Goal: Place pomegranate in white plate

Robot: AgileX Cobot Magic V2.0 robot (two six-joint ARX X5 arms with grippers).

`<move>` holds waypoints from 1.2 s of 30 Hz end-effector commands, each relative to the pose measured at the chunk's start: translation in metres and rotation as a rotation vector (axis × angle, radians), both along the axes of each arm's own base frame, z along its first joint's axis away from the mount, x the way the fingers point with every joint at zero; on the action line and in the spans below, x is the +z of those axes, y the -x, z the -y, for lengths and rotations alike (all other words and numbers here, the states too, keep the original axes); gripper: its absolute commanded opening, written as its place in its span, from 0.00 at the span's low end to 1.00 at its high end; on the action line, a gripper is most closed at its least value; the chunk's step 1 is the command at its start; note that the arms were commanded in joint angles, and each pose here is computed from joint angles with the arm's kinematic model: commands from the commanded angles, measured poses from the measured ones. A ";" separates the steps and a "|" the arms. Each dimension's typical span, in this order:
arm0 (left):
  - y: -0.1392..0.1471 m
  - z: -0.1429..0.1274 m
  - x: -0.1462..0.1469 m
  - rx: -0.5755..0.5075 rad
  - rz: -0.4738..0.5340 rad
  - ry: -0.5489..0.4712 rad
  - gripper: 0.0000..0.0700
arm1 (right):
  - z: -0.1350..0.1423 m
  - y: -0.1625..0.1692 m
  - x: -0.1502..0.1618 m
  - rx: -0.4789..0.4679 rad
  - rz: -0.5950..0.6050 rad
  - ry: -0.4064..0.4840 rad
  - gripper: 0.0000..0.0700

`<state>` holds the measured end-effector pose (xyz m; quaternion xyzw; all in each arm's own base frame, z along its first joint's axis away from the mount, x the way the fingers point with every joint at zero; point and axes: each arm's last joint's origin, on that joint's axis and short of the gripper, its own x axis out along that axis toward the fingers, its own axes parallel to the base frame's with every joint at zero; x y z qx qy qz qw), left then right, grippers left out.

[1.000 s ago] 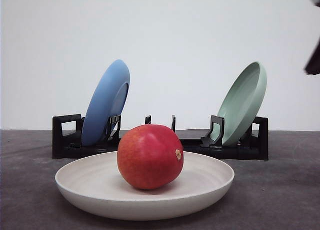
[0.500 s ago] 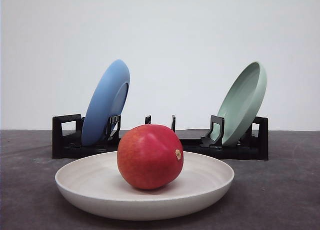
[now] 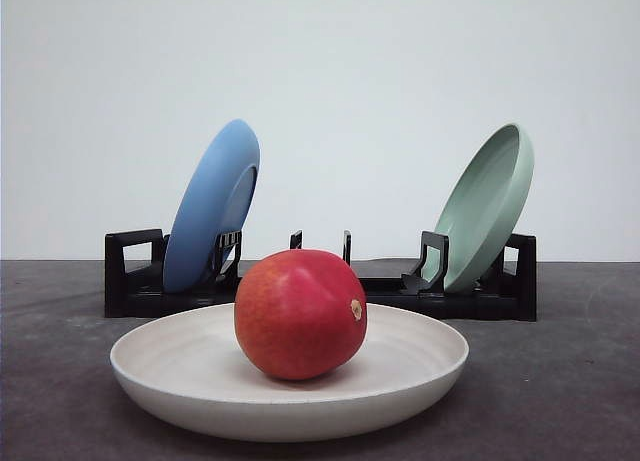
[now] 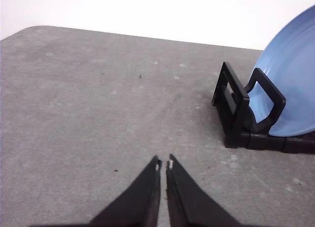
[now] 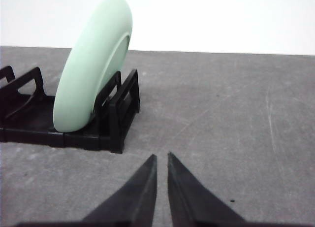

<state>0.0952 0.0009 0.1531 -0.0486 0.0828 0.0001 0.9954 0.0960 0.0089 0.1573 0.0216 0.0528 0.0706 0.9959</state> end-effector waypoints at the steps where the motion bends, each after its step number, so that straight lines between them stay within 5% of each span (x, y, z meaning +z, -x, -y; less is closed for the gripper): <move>1: 0.000 0.000 -0.004 0.003 -0.013 -0.002 0.00 | 0.000 0.000 0.000 -0.003 0.011 0.009 0.05; 36: 0.000 0.000 -0.004 0.003 -0.013 -0.002 0.00 | 0.000 0.000 0.000 -0.003 0.011 0.009 0.05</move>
